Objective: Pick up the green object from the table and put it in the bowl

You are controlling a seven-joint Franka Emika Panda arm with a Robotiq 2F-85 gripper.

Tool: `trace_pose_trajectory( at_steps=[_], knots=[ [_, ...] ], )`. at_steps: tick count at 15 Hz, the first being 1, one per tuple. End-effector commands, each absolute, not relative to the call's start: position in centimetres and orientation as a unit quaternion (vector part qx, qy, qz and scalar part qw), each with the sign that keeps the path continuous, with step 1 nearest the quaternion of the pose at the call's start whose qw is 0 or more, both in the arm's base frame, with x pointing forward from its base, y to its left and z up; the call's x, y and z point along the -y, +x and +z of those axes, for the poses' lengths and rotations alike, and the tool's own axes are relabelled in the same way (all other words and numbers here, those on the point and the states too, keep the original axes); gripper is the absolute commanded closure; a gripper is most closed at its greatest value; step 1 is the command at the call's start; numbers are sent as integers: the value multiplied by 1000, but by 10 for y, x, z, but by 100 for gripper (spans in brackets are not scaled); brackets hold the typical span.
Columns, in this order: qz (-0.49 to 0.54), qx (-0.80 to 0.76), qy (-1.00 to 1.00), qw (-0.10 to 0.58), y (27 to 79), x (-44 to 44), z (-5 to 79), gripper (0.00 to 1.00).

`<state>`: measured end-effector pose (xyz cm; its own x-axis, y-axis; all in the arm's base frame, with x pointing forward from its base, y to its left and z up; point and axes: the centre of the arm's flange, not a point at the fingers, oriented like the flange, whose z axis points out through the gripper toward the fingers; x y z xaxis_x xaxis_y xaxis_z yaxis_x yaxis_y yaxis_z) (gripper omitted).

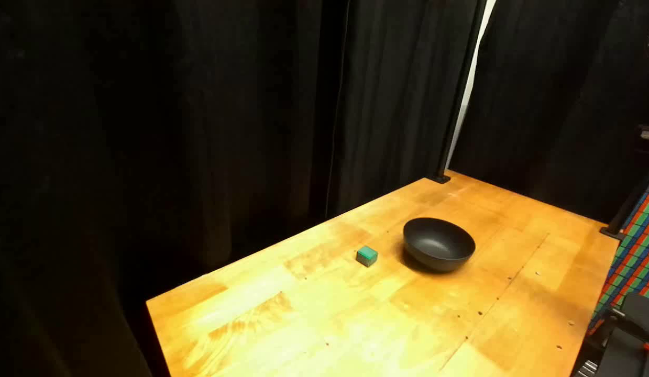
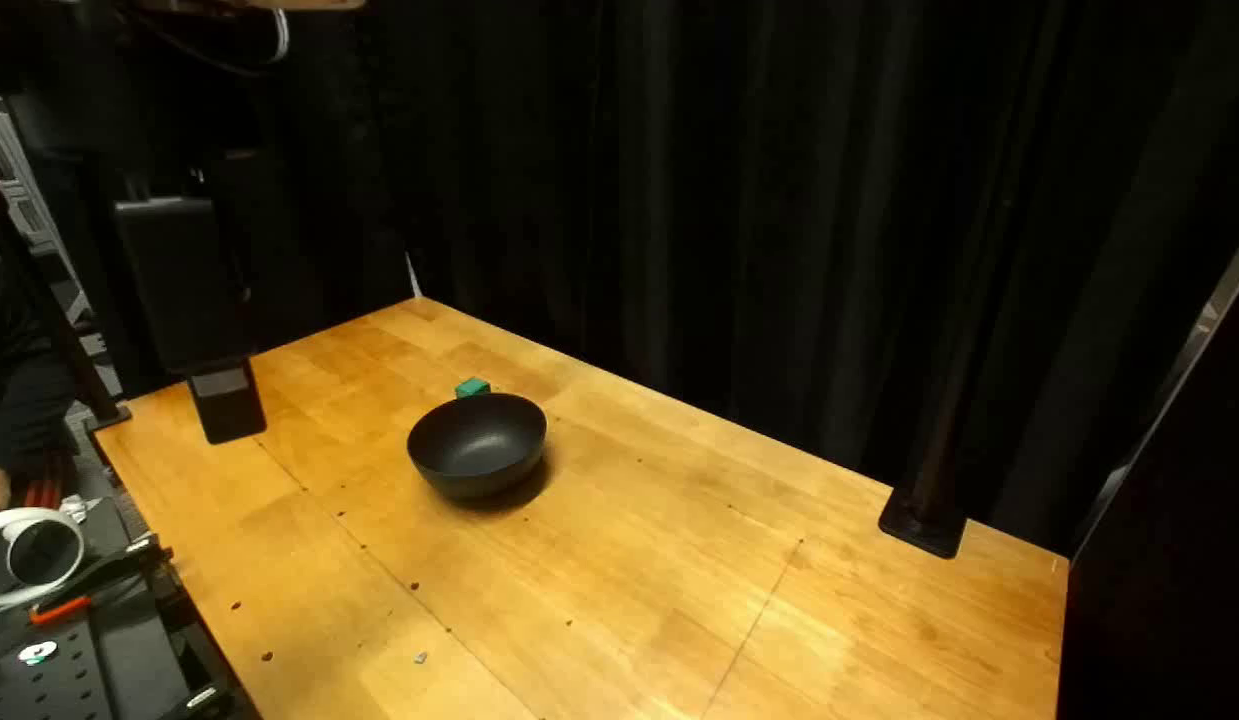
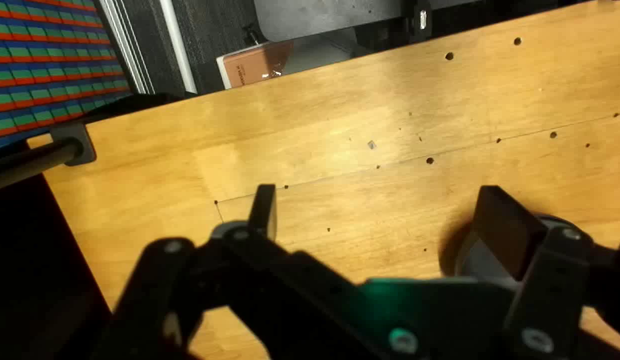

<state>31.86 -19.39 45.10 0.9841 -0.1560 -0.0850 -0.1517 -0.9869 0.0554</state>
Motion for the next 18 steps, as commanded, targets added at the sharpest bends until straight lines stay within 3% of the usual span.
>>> trace_pose_trajectory(
  at_steps=[1, 5, 11, 18],
  knots=[
    [-43, 77, 996, 25, 319, 194, 453, 0],
    [-37, 74, 996, 29, 328, 184, 452, 0],
    [-53, -74, 995, 34, 372, 20, 396, 0],
    [16, -139, 990, 34, 411, -154, 301, 0]
  ],
)
